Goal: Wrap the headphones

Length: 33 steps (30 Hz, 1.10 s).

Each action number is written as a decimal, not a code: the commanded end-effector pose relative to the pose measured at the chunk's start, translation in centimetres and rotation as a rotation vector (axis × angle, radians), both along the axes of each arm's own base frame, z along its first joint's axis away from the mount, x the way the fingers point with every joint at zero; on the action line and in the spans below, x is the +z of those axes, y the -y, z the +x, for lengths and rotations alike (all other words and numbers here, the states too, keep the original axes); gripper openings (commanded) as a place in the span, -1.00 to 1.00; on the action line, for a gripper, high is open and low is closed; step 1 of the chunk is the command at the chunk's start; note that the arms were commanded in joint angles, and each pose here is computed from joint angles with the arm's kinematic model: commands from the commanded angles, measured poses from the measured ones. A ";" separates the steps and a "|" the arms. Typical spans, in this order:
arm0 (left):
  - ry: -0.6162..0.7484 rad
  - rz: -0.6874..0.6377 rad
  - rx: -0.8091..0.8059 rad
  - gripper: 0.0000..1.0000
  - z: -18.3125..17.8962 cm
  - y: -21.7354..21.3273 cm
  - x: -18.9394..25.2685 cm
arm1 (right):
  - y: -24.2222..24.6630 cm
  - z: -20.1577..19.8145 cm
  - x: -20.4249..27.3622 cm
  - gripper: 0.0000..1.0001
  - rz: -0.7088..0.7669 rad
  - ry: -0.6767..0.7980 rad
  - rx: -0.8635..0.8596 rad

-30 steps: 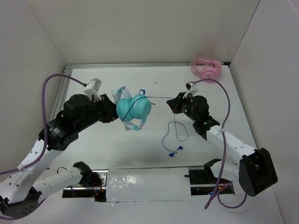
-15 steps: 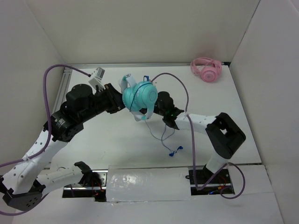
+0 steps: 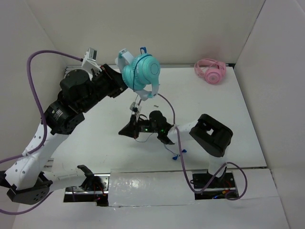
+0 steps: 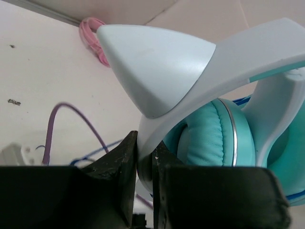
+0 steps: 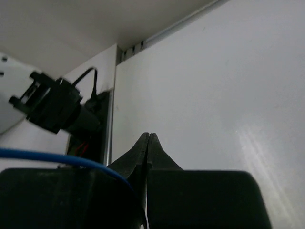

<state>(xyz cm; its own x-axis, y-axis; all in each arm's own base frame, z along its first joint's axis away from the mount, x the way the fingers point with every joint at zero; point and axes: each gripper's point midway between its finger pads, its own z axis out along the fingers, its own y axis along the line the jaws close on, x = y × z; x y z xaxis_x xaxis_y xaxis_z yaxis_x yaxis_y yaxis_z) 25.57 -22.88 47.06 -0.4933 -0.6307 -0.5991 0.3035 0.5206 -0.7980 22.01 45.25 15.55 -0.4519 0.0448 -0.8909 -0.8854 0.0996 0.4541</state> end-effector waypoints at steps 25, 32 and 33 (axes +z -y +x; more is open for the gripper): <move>-0.598 -0.015 0.796 -1.00 15.6 -11.8 -14.9 | 16.2 -9.3 0.3 -1.00 -0.734 -0.217 -0.622; -0.721 -0.095 0.855 -1.00 17.4 -13.8 -16.5 | 17.7 -10.2 -1.2 -1.00 -0.828 -0.280 -0.701; -0.739 -0.124 0.879 -1.00 17.5 -14.4 -16.7 | 18.2 -10.5 -2.3 -1.00 -0.886 -0.276 -0.704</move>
<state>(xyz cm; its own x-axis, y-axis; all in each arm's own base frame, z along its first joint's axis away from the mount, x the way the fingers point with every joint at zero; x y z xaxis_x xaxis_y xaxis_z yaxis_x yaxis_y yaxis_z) 41.98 -8.51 27.13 -0.1486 -0.9247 -0.3506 -0.7262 0.3427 -0.5960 11.47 28.70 13.76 -0.7322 -0.2321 -0.6403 -0.4667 0.8557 0.2236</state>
